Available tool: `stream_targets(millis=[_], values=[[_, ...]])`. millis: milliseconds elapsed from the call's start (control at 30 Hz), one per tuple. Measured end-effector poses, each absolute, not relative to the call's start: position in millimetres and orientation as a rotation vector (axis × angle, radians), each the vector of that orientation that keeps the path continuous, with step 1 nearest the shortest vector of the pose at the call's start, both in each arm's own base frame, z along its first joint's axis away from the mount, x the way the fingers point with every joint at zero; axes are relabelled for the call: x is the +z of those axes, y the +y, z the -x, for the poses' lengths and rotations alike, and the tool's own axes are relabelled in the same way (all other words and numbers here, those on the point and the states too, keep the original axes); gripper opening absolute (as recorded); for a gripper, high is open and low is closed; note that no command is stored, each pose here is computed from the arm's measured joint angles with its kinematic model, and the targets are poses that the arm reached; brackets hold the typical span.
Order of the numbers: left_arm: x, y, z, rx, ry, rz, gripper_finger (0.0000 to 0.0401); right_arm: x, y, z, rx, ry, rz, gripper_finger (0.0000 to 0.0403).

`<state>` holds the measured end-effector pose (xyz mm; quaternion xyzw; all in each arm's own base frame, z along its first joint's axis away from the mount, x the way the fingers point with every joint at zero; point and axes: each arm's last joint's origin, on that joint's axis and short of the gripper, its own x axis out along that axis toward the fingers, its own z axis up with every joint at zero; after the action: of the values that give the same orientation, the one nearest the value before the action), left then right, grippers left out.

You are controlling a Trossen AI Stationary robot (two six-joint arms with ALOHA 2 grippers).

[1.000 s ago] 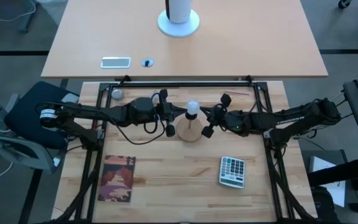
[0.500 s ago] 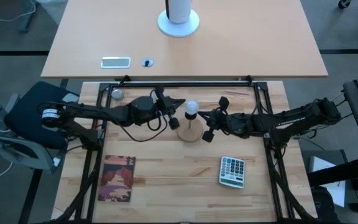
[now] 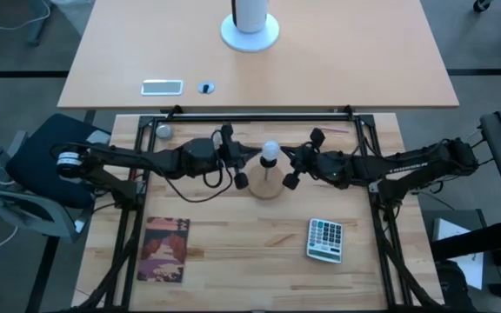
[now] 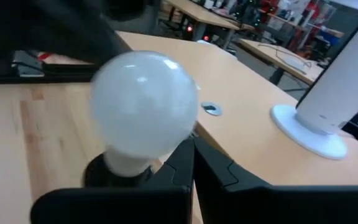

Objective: Screw lightbulb
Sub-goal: Remove the lightbulb from the lamp

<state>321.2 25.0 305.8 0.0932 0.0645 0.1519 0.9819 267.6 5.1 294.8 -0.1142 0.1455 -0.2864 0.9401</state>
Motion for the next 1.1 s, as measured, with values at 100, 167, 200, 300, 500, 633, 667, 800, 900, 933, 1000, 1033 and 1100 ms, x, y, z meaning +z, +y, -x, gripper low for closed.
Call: stream_targets(millis=[100, 167, 200, 300, 500, 633, 667, 800, 900, 933, 1000, 1033, 1100], values=[[306.5, 21.0, -320.1, 0.288, 0.133, -0.182, 0.0, 293.6, 5.0, -267.3, -0.594, 0.311, 0.24, 0.0], [307.6, 19.3, -319.1, 0.293, 0.133, -0.188, 0.0, 293.5, 5.6, -267.2, -0.589, 0.312, 0.241, 0.0], [308.5, 18.8, -318.5, 0.295, 0.131, -0.191, 0.0, 293.7, 6.7, -267.1, -0.586, 0.31, 0.241, 0.0], [309.6, 19.3, -317.8, 0.319, 0.127, -0.193, 0.0, 293.7, 9.5, -266.4, -0.576, 0.312, 0.24, 0.0], [308.2, 26.8, -317.1, 0.471, 0.153, -0.231, 0.0, 295.0, 20.7, -263.0, -0.493, 0.305, 0.199, 0.0], [303.8, 33.0, -319.3, 0.499, 0.172, -0.235, 0.0, 297.2, 22.8, -263.9, -0.462, 0.282, 0.191, 0.0], [302.8, 34.0, -319.9, 0.502, 0.175, -0.235, 0.0, 297.7, 22.9, -264.4, -0.462, 0.275, 0.193, 0.0], [298.5, 32.6, -323.7, 0.436, 0.18, -0.234, 0.0, 297.5, 20.6, -265.4, -0.47, 0.277, 0.202, 0.0], [297.8, 31.9, -325.3, 0.37, 0.17, -0.229, 0.0, 296.9, 18.5, -265.4, -0.475, 0.286, 0.208, 0.0], [297.5, 31.8, -325.5, 0.369, 0.172, -0.229, 0.0, 296.9, 17.8, -265.4, -0.478, 0.286, 0.209, 0.0], [297.1, 31.0, -325.4, 0.365, 0.176, -0.223, 0.0, 296.7, 16.2, -265.4, -0.485, 0.291, 0.215, 0.0], [297.4, 30.7, -325.1, 0.363, 0.176, -0.22, 0.0, 296.4, 15.5, -265.2, -0.498, 0.294, 0.218, 0.0], [298.4, 30.0, -323.5, 0.352, 0.18, -0.215, 0.0, 295.9, 14.1, -264.6, -0.529, 0.303, 0.229, 0.0]])
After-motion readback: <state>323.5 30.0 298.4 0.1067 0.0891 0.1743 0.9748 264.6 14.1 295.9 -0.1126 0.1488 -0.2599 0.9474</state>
